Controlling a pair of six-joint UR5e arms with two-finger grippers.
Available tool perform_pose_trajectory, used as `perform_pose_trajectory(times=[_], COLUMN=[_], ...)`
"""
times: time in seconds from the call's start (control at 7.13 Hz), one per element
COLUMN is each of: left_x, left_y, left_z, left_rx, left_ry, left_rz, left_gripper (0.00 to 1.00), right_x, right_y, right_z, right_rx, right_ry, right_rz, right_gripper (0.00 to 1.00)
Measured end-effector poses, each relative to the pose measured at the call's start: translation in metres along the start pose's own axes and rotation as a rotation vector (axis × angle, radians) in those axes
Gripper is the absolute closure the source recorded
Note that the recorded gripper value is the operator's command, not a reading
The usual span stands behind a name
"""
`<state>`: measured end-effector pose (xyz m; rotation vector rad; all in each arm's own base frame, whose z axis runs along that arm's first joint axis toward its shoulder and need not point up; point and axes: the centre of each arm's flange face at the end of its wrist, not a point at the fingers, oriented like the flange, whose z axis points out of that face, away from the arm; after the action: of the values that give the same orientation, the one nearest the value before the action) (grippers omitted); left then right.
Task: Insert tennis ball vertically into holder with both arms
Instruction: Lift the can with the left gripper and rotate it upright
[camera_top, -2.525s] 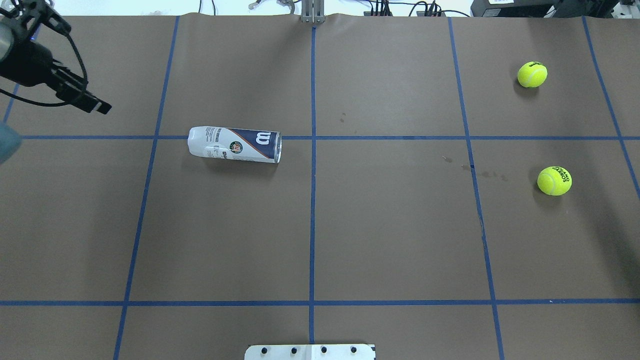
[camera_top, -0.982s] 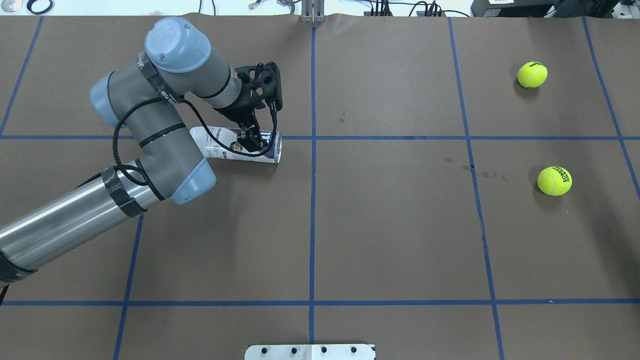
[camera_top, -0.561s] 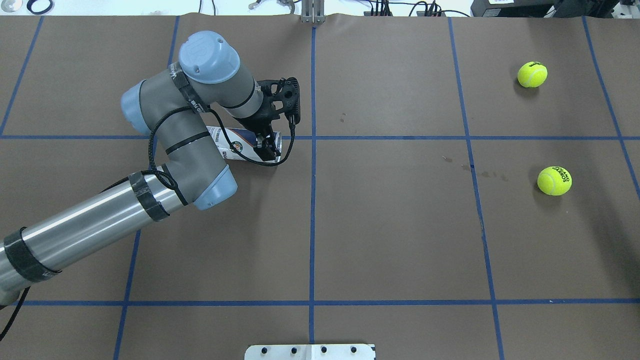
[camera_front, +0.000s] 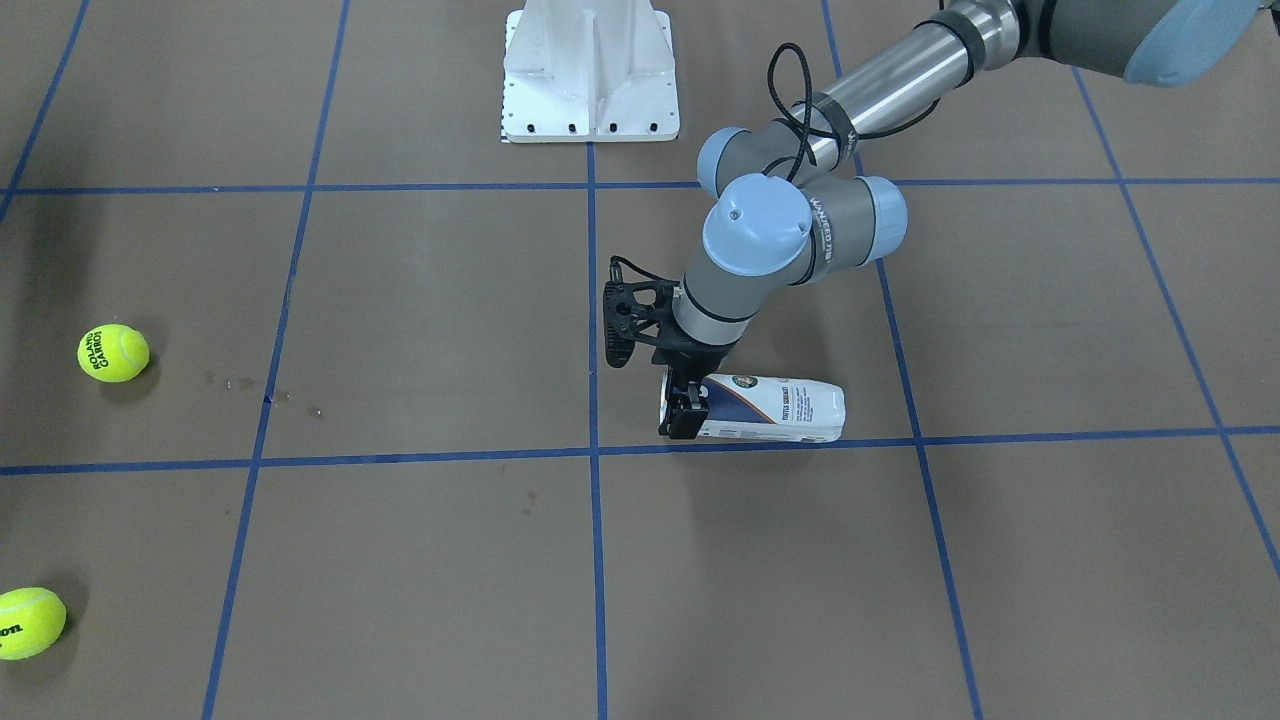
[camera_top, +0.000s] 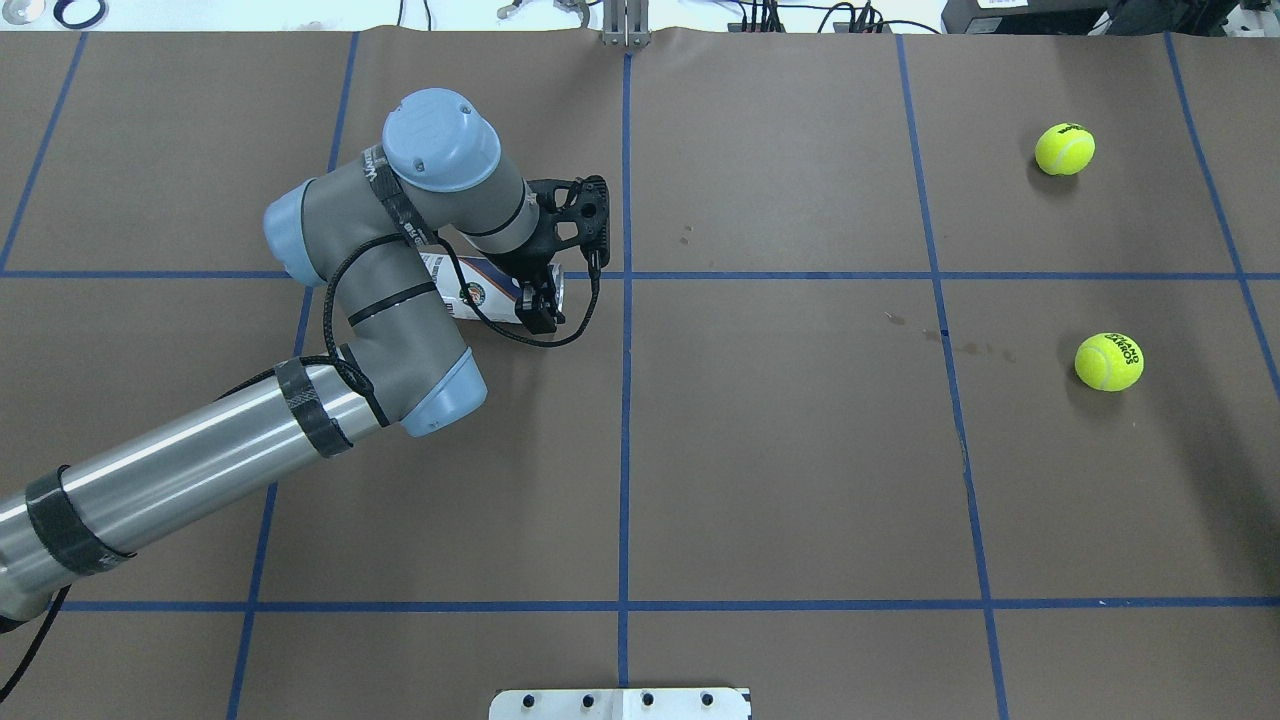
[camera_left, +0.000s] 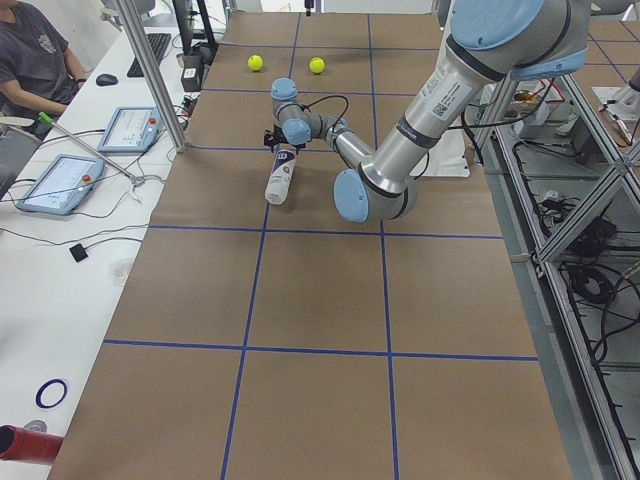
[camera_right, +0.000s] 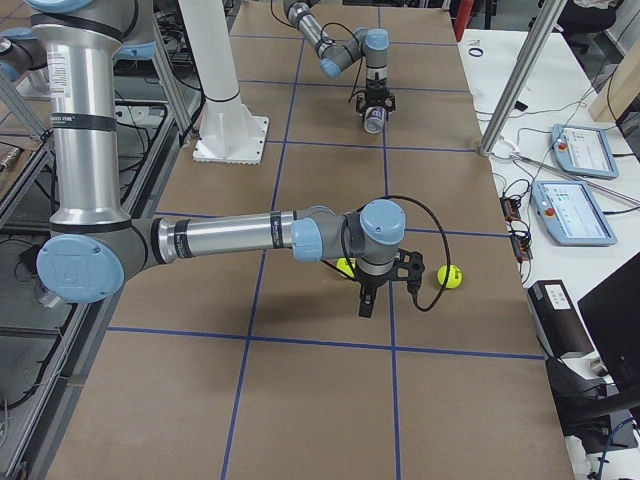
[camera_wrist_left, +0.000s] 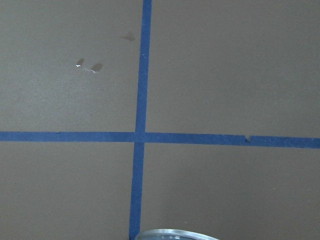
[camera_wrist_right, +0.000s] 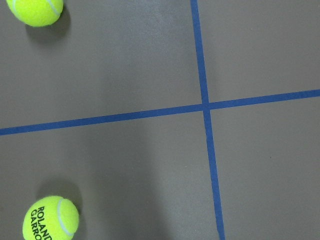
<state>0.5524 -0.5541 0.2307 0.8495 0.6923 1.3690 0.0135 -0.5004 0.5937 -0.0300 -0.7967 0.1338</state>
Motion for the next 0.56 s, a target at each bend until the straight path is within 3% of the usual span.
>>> perform_pose_trajectory(times=[0.56], left_x=[0.010], left_y=[-0.001], left_z=[0.018], left_rx=[-0.028], left_ry=[-0.006], left_rz=[0.007], left_gripper=[0.01], right_x=[0.002], right_y=[0.001], right_z=[0.001], right_rx=[-0.002], right_ry=[0.001], right_rz=[0.003], right_gripper=[0.00])
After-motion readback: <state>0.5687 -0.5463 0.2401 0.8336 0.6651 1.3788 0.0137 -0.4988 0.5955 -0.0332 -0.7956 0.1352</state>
